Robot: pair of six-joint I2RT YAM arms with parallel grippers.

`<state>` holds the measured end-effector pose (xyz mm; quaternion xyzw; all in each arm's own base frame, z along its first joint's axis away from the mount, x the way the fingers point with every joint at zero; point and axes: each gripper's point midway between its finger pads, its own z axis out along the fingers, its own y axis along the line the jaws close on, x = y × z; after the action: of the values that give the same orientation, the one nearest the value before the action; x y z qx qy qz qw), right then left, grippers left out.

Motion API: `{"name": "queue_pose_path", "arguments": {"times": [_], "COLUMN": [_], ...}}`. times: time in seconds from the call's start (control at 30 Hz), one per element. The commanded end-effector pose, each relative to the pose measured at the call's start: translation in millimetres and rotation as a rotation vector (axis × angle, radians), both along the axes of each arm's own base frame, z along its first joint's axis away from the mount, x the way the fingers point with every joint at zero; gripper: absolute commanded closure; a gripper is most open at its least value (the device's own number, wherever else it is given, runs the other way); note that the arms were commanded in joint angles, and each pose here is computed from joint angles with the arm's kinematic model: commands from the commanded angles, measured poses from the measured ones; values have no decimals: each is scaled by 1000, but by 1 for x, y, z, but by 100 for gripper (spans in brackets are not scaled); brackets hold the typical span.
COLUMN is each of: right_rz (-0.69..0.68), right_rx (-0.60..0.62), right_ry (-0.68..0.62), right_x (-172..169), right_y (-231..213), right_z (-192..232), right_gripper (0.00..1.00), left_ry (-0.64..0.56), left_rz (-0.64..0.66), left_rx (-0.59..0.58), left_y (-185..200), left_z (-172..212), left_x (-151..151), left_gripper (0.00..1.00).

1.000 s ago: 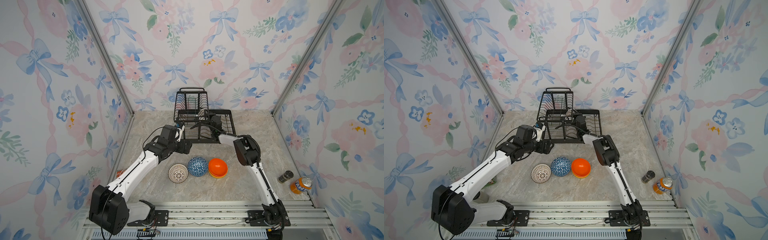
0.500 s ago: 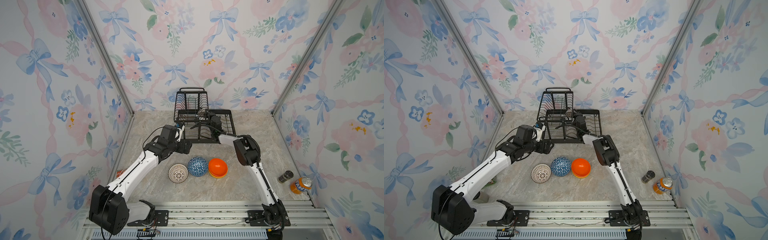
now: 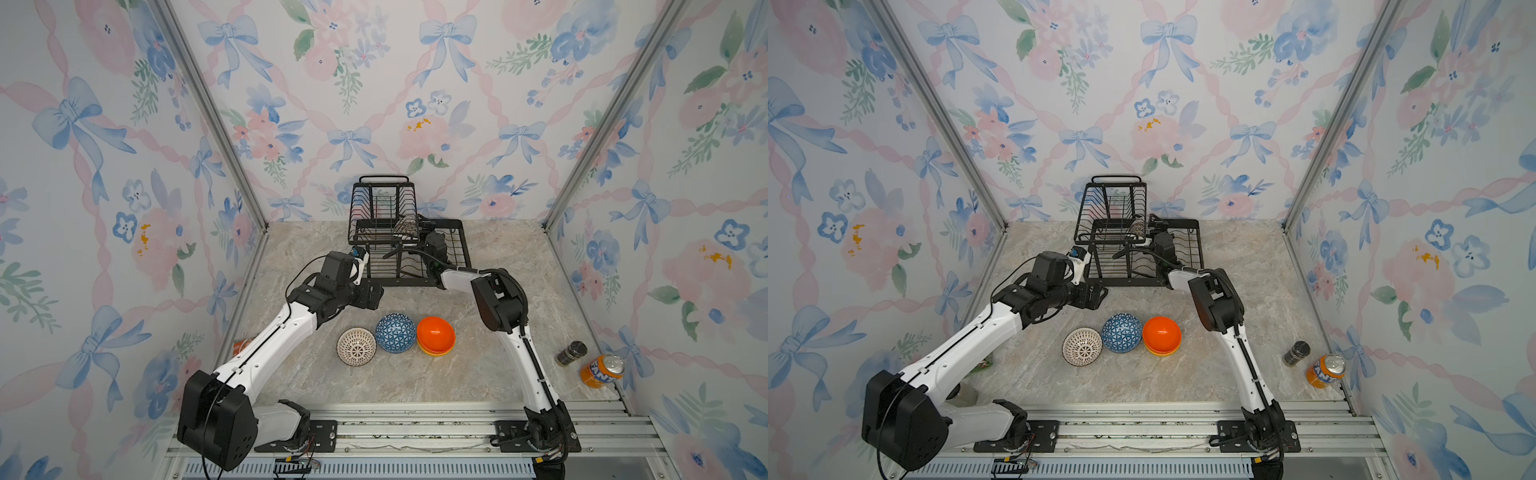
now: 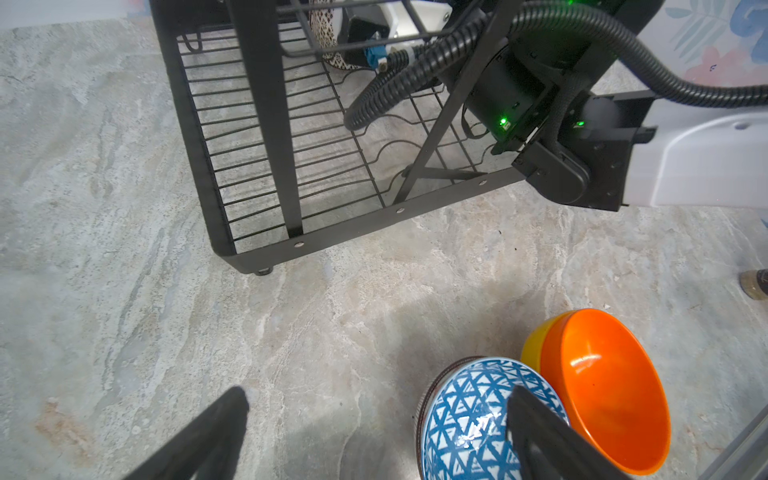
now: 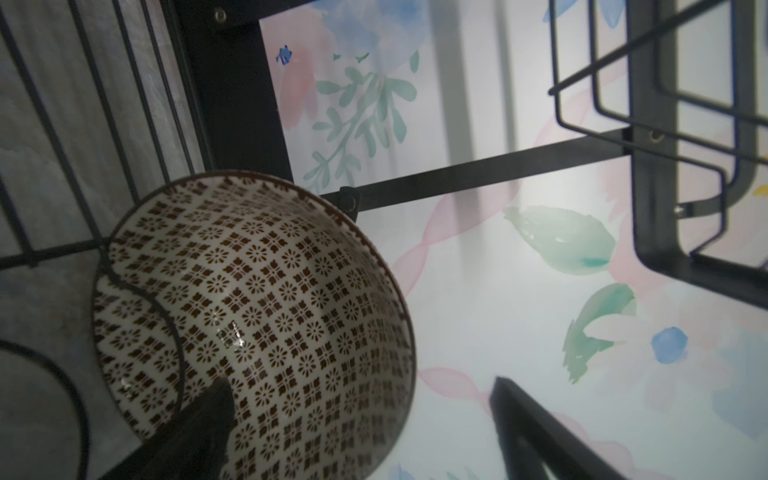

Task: Load the bowls into the dish rack
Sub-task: 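Open the right gripper and withdraw it from the rack toward the table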

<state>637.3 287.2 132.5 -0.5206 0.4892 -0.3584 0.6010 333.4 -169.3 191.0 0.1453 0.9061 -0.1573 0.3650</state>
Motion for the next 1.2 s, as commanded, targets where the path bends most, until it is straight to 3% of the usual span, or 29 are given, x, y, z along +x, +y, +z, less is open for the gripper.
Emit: {"name": "queue_pose_path", "arguments": {"times": [0.0,0.2,0.63,1.17], "right_rz": [-12,-64,-180,-258], "right_rx": [67,44,133,494], "right_ry": [-81,-81,-78,149], "right_x": [-7,-15,-30,-87], "right_y": [-17,-50,-124,-156], "right_z": [53,56,75,92], "right_gripper": [0,3,3,3], "left_ry": [-27,-37,-42,-52], "left_rz": [3,8,42,81], "left_rx": [-1,5,13,5], "left_y": [3,4,17,26], "left_z": [4,4,0,1], "left_x": [1,3,-2,-10], "left_gripper": [2,2,2,2]}}
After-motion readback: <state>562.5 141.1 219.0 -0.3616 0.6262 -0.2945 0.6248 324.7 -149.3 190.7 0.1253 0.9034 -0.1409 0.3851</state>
